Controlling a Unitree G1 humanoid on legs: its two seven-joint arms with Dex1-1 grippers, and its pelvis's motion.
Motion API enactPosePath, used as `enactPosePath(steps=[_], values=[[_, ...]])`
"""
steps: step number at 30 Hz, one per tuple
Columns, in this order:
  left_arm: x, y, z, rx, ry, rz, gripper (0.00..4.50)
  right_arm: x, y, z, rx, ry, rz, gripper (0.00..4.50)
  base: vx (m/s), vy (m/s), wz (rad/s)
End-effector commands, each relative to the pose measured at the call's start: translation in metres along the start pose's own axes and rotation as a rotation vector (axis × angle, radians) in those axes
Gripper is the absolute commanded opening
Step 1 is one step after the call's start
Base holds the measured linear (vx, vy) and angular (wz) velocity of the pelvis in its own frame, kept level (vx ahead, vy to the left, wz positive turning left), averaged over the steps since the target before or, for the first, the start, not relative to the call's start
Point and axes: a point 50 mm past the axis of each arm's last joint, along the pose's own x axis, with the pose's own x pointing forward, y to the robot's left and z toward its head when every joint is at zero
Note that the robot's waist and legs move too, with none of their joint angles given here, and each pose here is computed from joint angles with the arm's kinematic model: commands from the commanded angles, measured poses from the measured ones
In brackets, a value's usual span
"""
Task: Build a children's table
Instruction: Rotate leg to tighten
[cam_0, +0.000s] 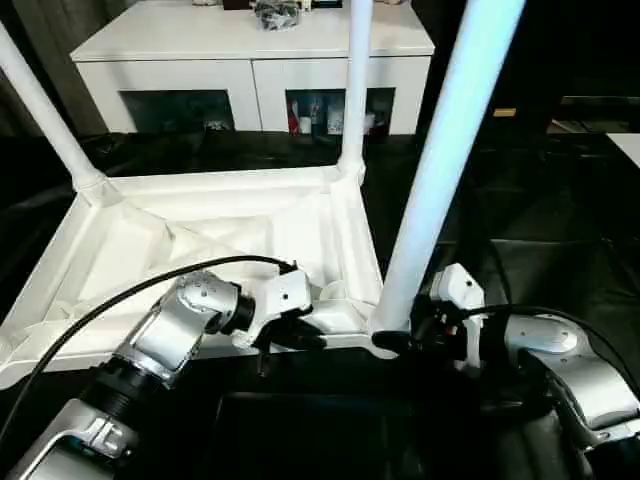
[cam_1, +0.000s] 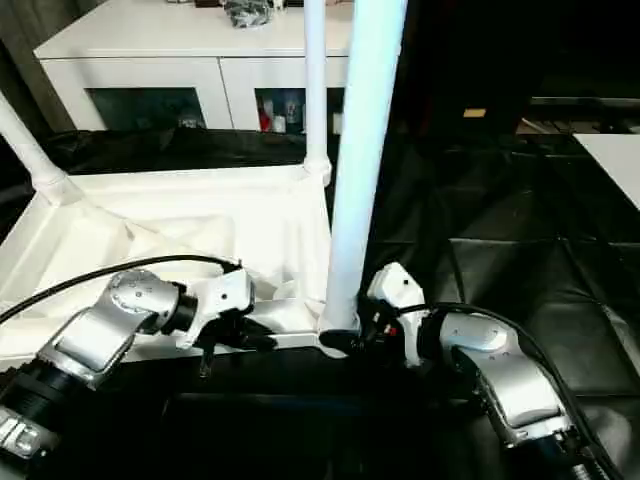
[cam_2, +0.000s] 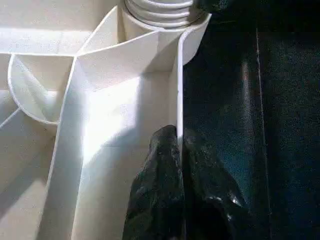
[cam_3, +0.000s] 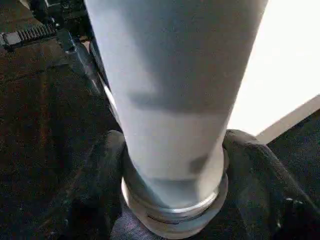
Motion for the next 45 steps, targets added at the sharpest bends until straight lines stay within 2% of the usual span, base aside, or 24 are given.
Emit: enactPosePath(steps=[1,4,6,8,10,11,12,15,19,20,21,22,25,28,30,32,34,35,36,38,42,45], values=[[0.010,-0.014,-0.023,-0.072,0.088,-0.082,0.00,0.000,-0.004,-0.016,0.031,0.083,-0.072,2.69,0.000,0.000,0.00],[0.021,-0.005,-0.016,-0.112,0.055,0.045,0.00,0.015,-0.017,-0.018,0.102,0.051,-0.282,2.67,0.000,0.000,0.00],[0.036,0.008,-0.005,-0.167,0.010,0.200,0.00,0.034,-0.024,-0.016,0.200,0.007,-0.470,2.66,-0.030,0.001,-0.01],[0.042,0.011,-0.001,-0.189,0.000,0.250,0.00,0.041,-0.026,-0.016,0.241,-0.004,-0.538,2.66,-0.071,0.014,-0.04],[0.058,0.017,0.010,-0.262,-0.033,0.358,0.00,0.053,-0.033,-0.016,0.351,-0.015,-0.738,2.66,-0.030,0.011,-0.02],[0.073,0.020,0.019,-0.292,-0.045,0.440,0.00,0.064,-0.035,-0.015,0.452,-0.034,-0.874,2.65,0.000,0.000,0.00],[0.076,0.021,0.022,-0.291,-0.045,0.461,0.00,0.068,-0.035,-0.015,0.480,-0.038,-0.901,2.65,0.000,0.000,0.00],[0.082,0.021,0.027,-0.277,-0.045,0.483,0.00,0.075,-0.034,-0.011,0.490,-0.044,-0.921,2.63,0.000,0.000,0.00],[0.088,0.023,0.031,-0.225,-0.011,0.503,0.00,0.092,-0.032,0.009,0.402,-0.113,-0.851,2.63,0.000,0.000,0.00],[0.084,0.023,0.025,-0.213,0.013,0.496,0.00,0.090,-0.032,0.018,0.362,-0.170,-0.814,2.97,0.000,0.000,0.00],[0.084,0.023,0.025,-0.213,0.013,0.496,0.00,0.090,-0.032,0.018,0.362,-0.170,-0.814,2.97,0.000,0.000,0.00],[0.080,0.025,0.019,-0.206,0.034,0.500,0.00,0.084,-0.035,0.025,0.301,-0.212,-0.808,3.33,0.000,0.000,0.00],[0.075,0.025,0.013,-0.202,0.057,0.487,0.00,0.073,-0.040,0.029,0.274,-0.244,-0.821,3.49,0.000,0.000,0.00],[0.068,0.023,0.005,-0.179,0.067,0.431,0.00,0.055,-0.046,0.035,0.201,-0.257,-0.750,3.70,0.000,0.000,0.00],[0.064,0.021,0.001,-0.168,0.073,0.401,0.00,0.047,-0.045,0.035,0.140,-0.226,-0.682,3.73,0.000,0.000,0.00],[0.054,0.018,-0.006,-0.157,0.082,0.334,0.00,0.029,-0.041,0.030,-0.011,-0.130,-0.547,3.73,0.000,0.000,0.00],[0.047,0.013,-0.009,-0.082,0.078,0.237,0.00,0.014,-0.031,0.023,-0.110,-0.056,-0.383,3.73,0.000,0.000,0.00],[0.042,0.010,-0.012,-0.080,0.082,0.193,0.00,0.006,-0.025,0.019,-0.132,-0.034,-0.296,3.73,0.000,0.000,0.00],[0.039,0.007,-0.012,-0.054,0.071,0.147,0.00,0.001,-0.020,0.016,-0.136,-0.021,-0.240,3.73,0.000,0.000,0.00],[0.026,-0.006,-0.015,-0.005,0.060,-0.039,0.00,-0.015,-0.006,0.008,-0.109,0.016,-0.087,3.73,0.000,0.000,0.00],[0.019,-0.007,-0.016,0.009,0.078,-0.073,0.00,-0.018,-0.003,0.004,-0.093,0.036,-0.052,3.73,0.000,0.000,0.00],[0.015,-0.008,-0.012,0.011,0.057,-0.097,0.00,-0.013,-0.002,0.003,-0.086,0.035,-0.041,3.73,0.000,0.000,0.00]])
